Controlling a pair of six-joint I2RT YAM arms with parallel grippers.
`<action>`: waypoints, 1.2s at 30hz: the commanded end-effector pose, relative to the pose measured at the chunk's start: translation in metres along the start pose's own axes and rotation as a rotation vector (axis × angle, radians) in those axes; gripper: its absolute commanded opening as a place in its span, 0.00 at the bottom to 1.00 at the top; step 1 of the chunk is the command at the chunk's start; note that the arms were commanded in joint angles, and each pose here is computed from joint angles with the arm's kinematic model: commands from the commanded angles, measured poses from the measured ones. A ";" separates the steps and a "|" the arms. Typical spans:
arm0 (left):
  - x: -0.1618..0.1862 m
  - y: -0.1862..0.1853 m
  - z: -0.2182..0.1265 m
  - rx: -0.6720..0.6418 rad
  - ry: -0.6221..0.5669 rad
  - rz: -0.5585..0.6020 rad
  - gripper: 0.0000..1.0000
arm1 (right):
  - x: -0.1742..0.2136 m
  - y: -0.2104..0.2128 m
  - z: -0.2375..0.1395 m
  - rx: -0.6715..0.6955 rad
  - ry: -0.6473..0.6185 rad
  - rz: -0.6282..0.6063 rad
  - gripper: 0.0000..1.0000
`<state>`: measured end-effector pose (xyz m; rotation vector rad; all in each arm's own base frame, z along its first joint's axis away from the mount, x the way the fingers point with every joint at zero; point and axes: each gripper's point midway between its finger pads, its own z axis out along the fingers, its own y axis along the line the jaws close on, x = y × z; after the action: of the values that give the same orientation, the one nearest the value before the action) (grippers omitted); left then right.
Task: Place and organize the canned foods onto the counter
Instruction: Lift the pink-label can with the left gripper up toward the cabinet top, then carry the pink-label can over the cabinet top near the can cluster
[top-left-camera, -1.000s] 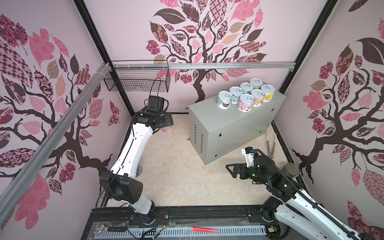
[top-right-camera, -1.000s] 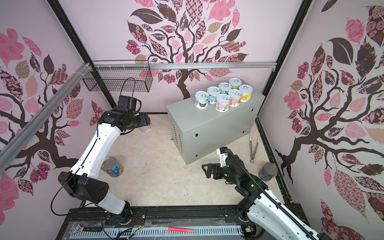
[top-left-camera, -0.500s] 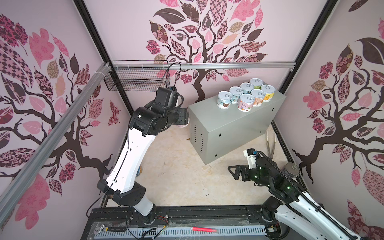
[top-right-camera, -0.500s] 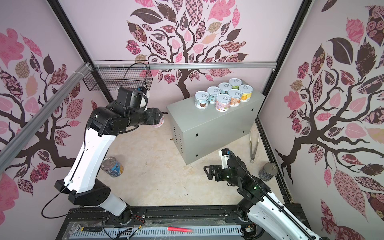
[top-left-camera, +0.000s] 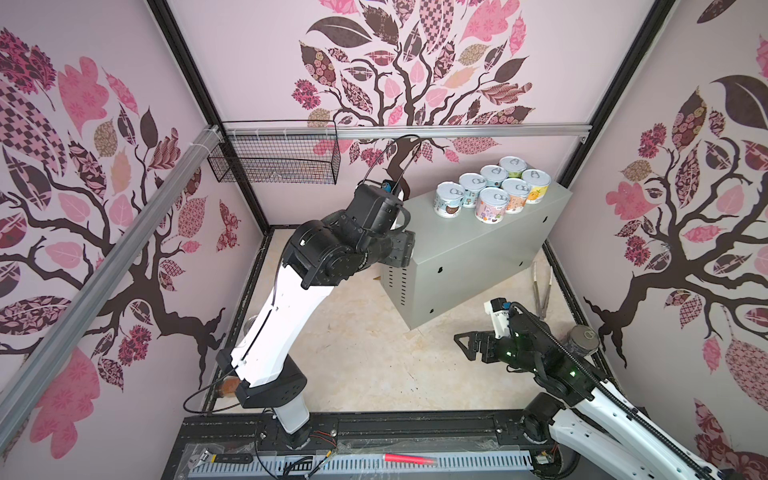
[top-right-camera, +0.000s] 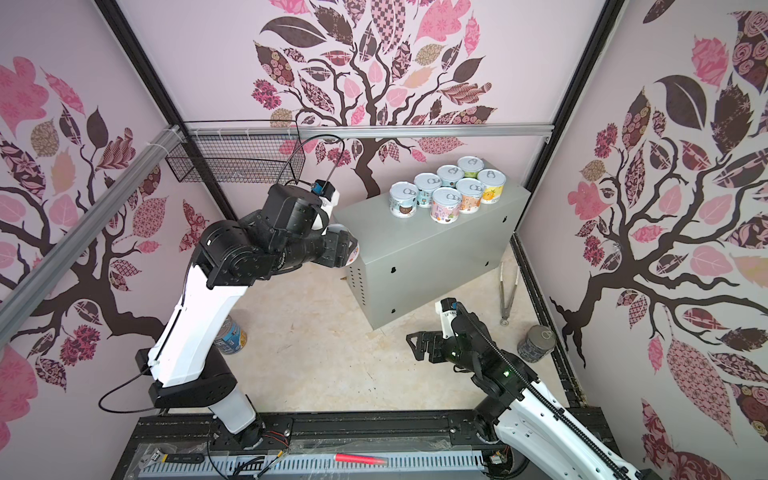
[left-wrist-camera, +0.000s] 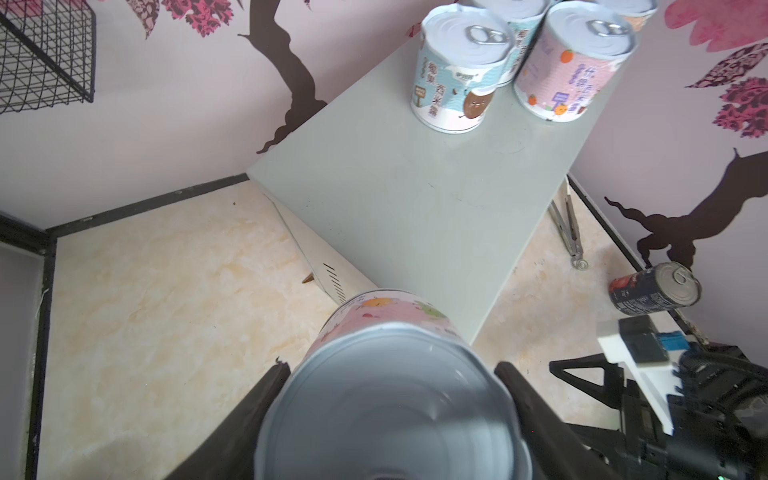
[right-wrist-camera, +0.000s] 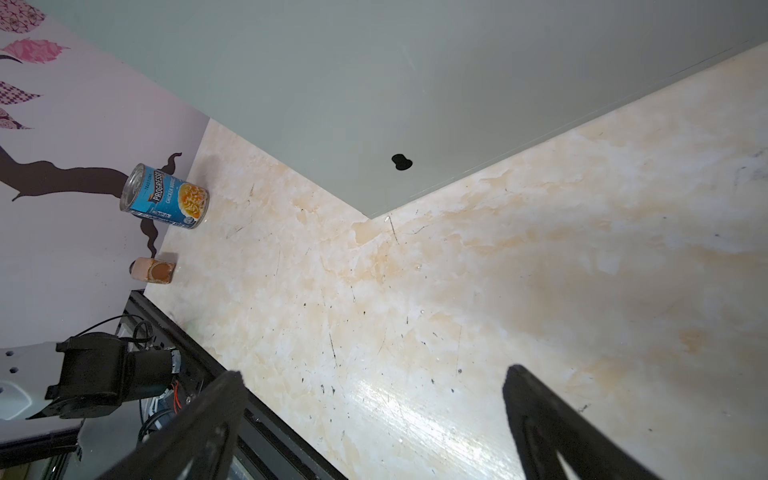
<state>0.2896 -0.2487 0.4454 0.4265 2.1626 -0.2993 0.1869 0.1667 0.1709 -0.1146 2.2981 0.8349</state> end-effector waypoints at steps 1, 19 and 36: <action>-0.023 -0.010 -0.019 0.021 -0.104 0.008 0.45 | 0.004 0.002 0.000 -0.024 0.005 0.005 1.00; -0.046 -0.025 0.026 0.075 -0.120 -0.030 0.45 | 0.005 0.002 0.004 -0.023 0.014 -0.001 1.00; -0.046 -0.028 0.060 0.108 -0.084 -0.063 0.52 | 0.014 0.001 0.013 -0.044 0.039 0.012 1.00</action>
<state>0.3398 -0.3004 0.4245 0.4476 2.1737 -0.3875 0.1845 0.1737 0.1521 -0.1302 2.3313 0.8706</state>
